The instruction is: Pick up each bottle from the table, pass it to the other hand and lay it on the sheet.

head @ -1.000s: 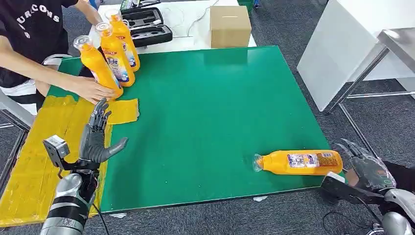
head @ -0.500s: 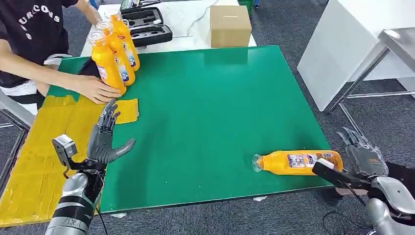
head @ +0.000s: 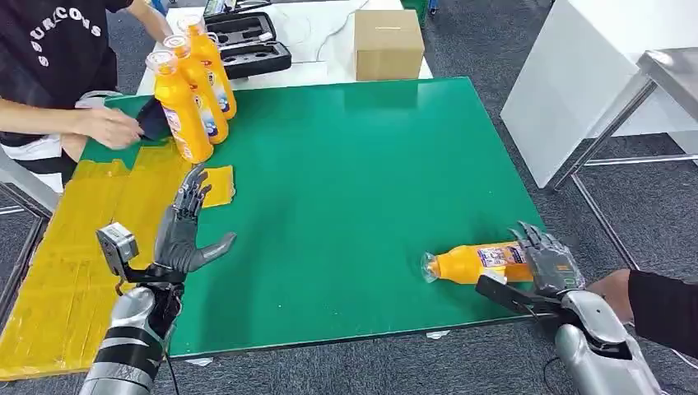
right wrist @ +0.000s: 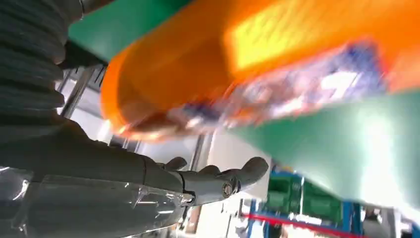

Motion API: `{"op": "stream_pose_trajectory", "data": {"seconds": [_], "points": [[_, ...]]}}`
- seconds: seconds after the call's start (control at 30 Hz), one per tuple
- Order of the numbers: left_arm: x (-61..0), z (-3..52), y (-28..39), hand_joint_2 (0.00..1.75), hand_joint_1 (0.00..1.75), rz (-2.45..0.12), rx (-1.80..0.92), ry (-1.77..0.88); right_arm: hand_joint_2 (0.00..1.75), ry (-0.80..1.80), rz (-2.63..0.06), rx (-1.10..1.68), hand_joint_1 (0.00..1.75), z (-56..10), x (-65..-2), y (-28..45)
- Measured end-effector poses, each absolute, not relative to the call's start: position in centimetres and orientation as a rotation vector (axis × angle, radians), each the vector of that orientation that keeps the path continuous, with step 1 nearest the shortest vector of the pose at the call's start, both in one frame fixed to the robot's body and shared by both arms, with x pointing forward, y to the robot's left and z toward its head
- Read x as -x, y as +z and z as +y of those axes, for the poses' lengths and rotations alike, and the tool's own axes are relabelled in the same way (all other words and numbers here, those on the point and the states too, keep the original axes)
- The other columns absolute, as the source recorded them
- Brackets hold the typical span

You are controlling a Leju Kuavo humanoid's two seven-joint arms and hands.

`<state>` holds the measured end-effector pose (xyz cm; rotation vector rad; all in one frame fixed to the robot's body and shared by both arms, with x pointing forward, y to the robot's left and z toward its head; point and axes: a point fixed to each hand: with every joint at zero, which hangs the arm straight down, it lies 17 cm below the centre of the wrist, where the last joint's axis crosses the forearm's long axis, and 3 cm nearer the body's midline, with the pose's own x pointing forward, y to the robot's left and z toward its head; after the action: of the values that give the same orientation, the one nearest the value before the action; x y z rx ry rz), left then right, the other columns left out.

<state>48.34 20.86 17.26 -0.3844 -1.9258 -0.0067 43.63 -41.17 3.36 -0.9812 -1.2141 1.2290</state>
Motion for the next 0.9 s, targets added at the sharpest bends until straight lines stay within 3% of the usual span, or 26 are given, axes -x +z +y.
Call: {"op": "stream_pose_trajectory", "data": {"seconds": [0.5,0.53,0.57,0.6,0.9], "points": [[-48.6,20.8,17.6,1.75,0.00,-1.930,0.395,-0.007,1.75,1.285,-1.112,0.895,0.00,-41.8,-44.4,0.5],[-48.6,20.8,17.6,1.75,0.00,-1.930,0.395,-0.007,1.75,1.285,-1.113,0.895,0.38,-41.8,-44.5,0.6],[-48.6,20.8,17.6,1.75,0.00,-1.930,0.395,-0.007,1.75,1.287,-1.106,0.890,1.61,-41.9,-44.5,0.4],[-48.6,20.8,17.6,1.75,0.00,-1.930,0.396,-0.007,1.75,1.290,-1.099,0.888,1.75,-42.0,-44.5,0.3],[-48.7,20.9,17.5,1.75,0.00,-1.928,0.403,0.003,1.75,1.287,-1.045,0.916,1.75,-43.7,-45.5,0.1]]}}
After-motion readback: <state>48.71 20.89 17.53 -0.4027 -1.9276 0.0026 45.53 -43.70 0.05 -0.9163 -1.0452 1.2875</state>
